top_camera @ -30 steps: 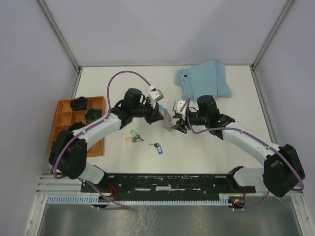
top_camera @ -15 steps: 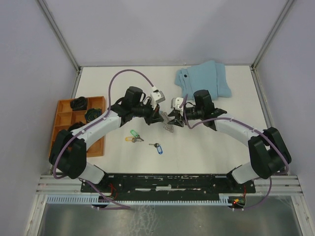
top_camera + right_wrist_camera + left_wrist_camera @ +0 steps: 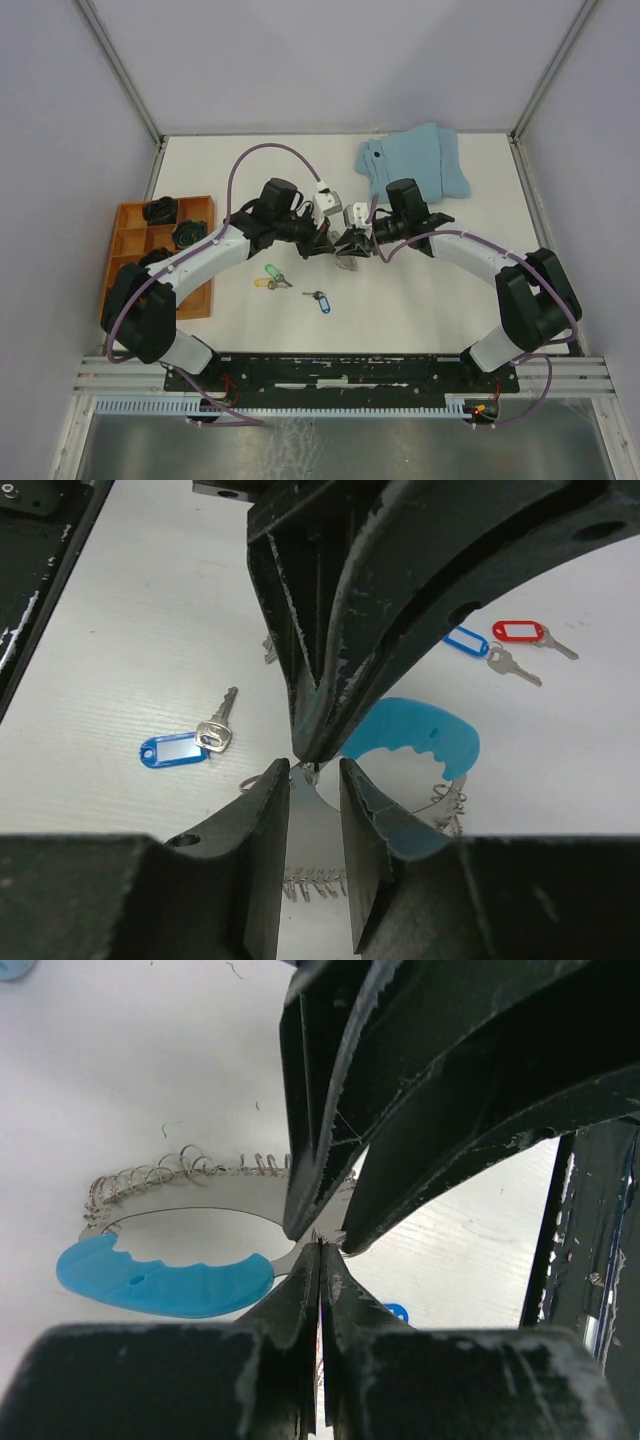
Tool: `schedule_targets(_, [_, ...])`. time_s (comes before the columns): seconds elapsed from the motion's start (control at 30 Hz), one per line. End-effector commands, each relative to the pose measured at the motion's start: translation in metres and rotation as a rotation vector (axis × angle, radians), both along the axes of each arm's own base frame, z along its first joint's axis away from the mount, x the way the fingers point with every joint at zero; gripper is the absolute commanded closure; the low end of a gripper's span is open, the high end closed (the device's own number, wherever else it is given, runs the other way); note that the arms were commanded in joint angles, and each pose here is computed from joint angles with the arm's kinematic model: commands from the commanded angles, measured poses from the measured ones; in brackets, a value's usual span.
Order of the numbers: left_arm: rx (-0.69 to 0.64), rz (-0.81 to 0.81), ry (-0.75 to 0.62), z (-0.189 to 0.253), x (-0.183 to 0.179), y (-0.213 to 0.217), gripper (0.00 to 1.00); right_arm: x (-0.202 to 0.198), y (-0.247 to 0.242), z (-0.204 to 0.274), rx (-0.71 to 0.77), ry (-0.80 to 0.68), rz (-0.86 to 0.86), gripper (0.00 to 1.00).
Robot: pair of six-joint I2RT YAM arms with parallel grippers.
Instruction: Put the keys on the keyring
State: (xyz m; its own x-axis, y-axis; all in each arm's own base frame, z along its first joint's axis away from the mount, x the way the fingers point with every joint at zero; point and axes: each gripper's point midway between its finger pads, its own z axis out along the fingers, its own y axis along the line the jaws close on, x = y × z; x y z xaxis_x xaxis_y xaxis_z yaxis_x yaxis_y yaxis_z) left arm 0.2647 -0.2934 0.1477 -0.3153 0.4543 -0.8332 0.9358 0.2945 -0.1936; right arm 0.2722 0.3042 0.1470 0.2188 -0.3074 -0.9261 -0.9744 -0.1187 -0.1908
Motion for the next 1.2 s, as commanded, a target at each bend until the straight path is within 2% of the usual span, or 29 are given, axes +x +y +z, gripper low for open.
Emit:
schedule_targets(0.0, [-0.018, -0.021, -0.105, 0.026, 0.012, -0.009, 0.97, -0.008, 0.005, 0.013, 0.04, 0.001, 0.085, 0.67])
schedule_targets(0.27, [-0.022, -0.048, -0.107, 0.028, 0.008, -0.015, 0.97, -0.01, 0.003, 0.007, 0.024, 0.015, 0.092, 0.75])
schedule_targets(0.4, [-0.027, -0.062, -0.097, 0.027, 0.005, -0.017, 0.97, -0.011, 0.004, 0.002, 0.022, 0.038, 0.095, 0.85])
schedule_targets(0.53, [-0.048, -0.058, -0.105, 0.03, 0.003, -0.018, 0.97, -0.012, 0.003, -0.003, 0.021, 0.055, 0.09, 0.98])
schedule_targets(0.6, [-0.059, -0.055, -0.106, 0.031, 0.002, -0.018, 0.97, -0.011, 0.004, -0.003, 0.028, 0.057, 0.071, 0.99])
schedule_targets(0.63, [-0.067, -0.053, -0.112, 0.032, 0.003, -0.018, 0.95, -0.009, 0.004, -0.002, 0.035, 0.055, 0.056, 0.99])
schedule_targets(0.77, [-0.115, 0.01, -0.131, 0.035, 0.005, -0.016, 0.75, -0.002, 0.002, -0.001, 0.054, 0.046, -0.034, 0.99])
schedule_targets(0.9, [-0.235, 0.113, -0.172, 0.047, 0.007, -0.01, 0.58, 0.007, 0.001, 0.003, 0.109, 0.047, -0.141, 0.99])
schedule_targets(1.03, [-0.36, 0.251, -0.194, 0.055, 0.009, 0.006, 0.51, 0.014, -0.001, 0.01, 0.178, 0.053, -0.24, 0.99])
schedule_targets(1.17, [-0.515, 0.329, -0.154, 0.06, 0.003, 0.021, 0.5, 0.018, -0.002, 0.019, 0.248, 0.071, -0.301, 0.99])
